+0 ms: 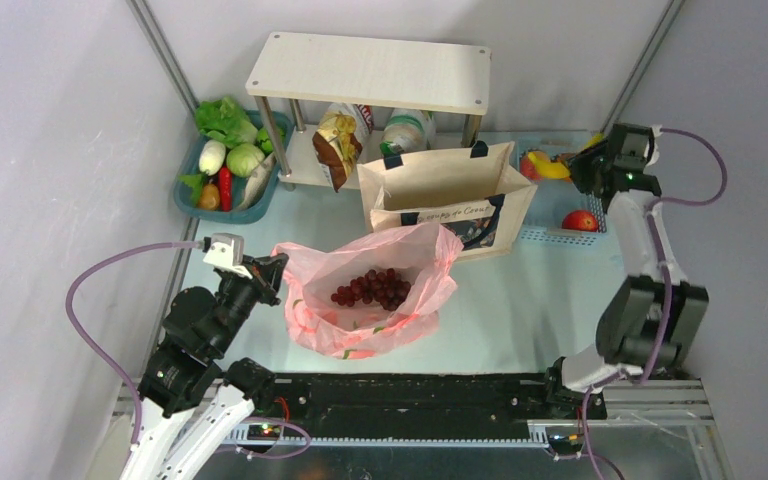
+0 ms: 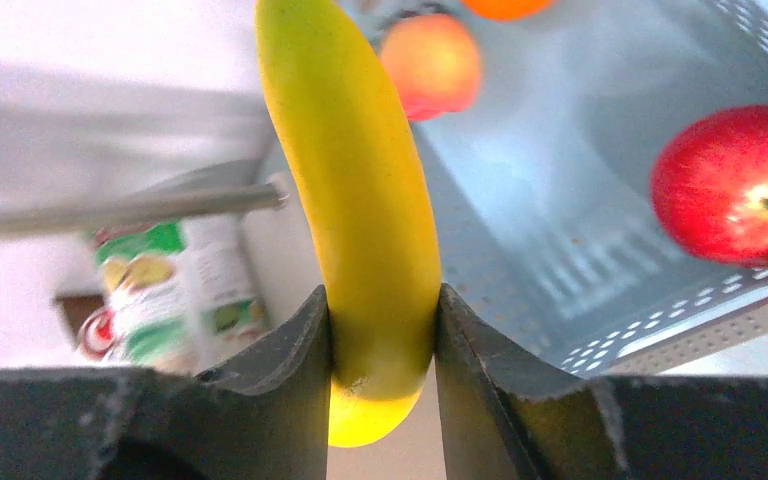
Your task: Place the mixed food into the grocery bags and tie them
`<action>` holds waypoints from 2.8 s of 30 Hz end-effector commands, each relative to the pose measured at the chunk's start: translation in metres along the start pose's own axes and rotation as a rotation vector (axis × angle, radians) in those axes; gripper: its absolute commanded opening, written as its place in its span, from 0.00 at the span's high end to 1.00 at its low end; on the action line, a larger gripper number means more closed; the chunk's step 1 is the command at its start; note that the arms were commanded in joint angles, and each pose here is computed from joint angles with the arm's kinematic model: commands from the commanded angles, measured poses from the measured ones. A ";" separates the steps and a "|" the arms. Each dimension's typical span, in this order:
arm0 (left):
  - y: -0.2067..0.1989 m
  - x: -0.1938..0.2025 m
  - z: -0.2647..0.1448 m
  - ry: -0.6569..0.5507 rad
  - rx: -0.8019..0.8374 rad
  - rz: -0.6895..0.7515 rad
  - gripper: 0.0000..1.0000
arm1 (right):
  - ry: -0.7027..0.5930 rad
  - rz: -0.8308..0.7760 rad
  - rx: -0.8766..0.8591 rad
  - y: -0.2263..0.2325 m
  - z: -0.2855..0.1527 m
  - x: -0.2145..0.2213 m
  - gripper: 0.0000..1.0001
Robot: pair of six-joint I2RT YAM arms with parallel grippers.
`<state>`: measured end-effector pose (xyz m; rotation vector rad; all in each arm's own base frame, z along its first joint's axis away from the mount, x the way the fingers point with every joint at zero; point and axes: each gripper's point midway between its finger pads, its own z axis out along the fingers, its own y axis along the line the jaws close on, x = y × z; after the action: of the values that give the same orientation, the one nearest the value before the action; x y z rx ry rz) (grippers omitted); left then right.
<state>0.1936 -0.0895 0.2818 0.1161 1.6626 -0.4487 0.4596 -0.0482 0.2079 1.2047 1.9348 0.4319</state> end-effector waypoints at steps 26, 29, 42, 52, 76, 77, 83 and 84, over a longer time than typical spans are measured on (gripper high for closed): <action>0.002 -0.015 -0.011 -0.093 0.002 -0.003 1.00 | -0.385 -1.338 -1.548 0.152 -0.371 0.239 0.99; 0.002 -0.015 -0.011 -0.094 0.002 -0.002 1.00 | -0.379 -1.488 -1.630 0.140 -0.378 0.275 0.99; 0.002 -0.013 -0.010 -0.084 0.003 0.004 1.00 | -0.265 -1.832 -1.644 0.111 -0.352 0.353 0.54; 0.003 -0.012 -0.009 -0.081 -0.001 0.005 1.00 | -0.242 -1.797 -1.475 0.130 -0.337 0.343 0.01; 0.003 -0.011 -0.007 -0.072 -0.005 0.011 1.00 | -0.359 -0.702 -0.258 0.062 -0.228 0.010 0.05; 0.004 -0.010 -0.006 -0.068 -0.006 0.011 1.00 | -0.340 -0.693 -0.191 0.049 -0.212 0.005 0.05; 0.004 -0.008 -0.004 -0.059 -0.009 0.012 1.00 | -0.235 -0.666 0.170 -0.030 -0.138 -0.035 0.01; 0.004 -0.008 -0.004 -0.058 -0.010 0.014 1.00 | -0.208 -0.675 0.189 -0.035 -0.131 -0.034 0.01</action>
<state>0.1859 -0.0845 0.2865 0.1054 1.6162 -0.4587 0.3386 -0.0641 0.3279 0.5613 1.9201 -0.1854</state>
